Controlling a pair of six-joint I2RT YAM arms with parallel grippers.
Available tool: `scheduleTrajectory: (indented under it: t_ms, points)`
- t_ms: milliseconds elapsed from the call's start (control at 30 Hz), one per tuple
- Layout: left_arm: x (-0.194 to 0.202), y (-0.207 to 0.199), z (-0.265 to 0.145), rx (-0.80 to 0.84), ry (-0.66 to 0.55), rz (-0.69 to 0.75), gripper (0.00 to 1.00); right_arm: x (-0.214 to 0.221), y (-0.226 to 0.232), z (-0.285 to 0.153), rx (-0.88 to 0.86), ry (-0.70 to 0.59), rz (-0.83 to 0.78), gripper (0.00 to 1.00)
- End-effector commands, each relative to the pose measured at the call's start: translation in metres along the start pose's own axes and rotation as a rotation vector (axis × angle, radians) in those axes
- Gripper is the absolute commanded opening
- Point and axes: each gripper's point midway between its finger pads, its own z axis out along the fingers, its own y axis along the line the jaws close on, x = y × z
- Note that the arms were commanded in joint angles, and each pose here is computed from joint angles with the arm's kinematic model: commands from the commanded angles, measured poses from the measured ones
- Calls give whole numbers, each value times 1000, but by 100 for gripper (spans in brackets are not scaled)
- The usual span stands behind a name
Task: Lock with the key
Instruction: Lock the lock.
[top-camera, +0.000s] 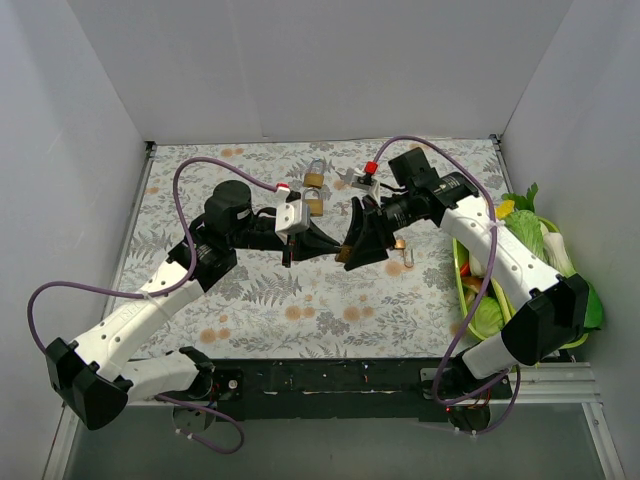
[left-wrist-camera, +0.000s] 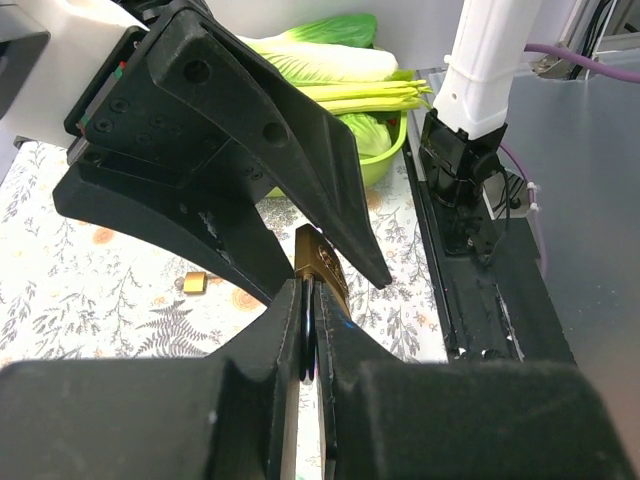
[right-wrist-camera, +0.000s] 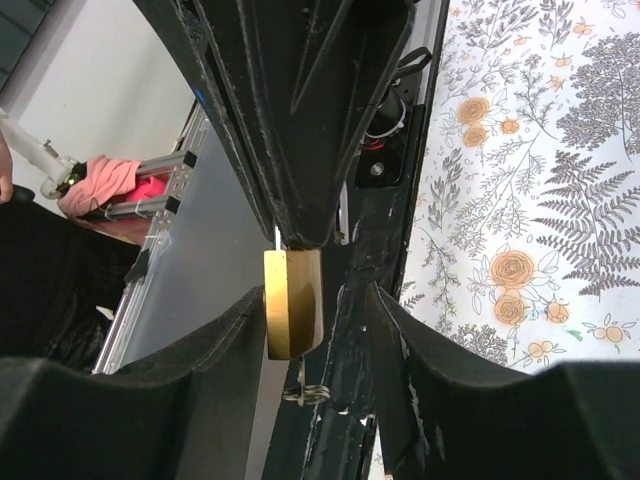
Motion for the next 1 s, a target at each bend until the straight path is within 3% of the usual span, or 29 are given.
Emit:
scheduleTrajectory:
  t_ms: [0, 100, 200, 233, 267, 333, 367, 467, 500, 667, 967]
  points:
    - [-7, -6, -4, 10, -18, 47, 0, -16, 19, 1, -28, -14, -69, 51]
    - [-5, -5, -3, 6, -13, 46, 0, -14, 16, 3, -8, 1, -80, 45]
    - [-4, -4, -3, 4, -7, 38, 0, -13, 12, 3, 28, 14, -105, 24]
    - [-4, -4, -3, 3, -6, 37, 0, -13, 11, 3, 38, 15, -110, 7]
    - [-3, -2, -3, -6, 0, 29, 0, -14, 7, 2, 60, 18, -114, 1]
    - [0, 2, -3, -38, 20, -23, 4, -17, 7, 2, 74, 15, -130, 1]
    - [-1, 6, -4, -69, 27, -55, 21, -17, 6, 1, 85, 17, -139, 1]
    - [6, 14, -10, -122, 82, -136, 43, -18, 4, -1, 107, 19, -149, 1]
    - [11, 12, -15, -121, 103, -166, 44, -19, 3, -1, 114, 18, -159, 1]
    - [10, 5, -24, -140, 103, -180, 45, -19, 2, -2, 123, 16, -181, 1]
    - [8, 1, -24, -122, 101, -194, 17, -16, 0, -2, 141, 34, -200, 1]
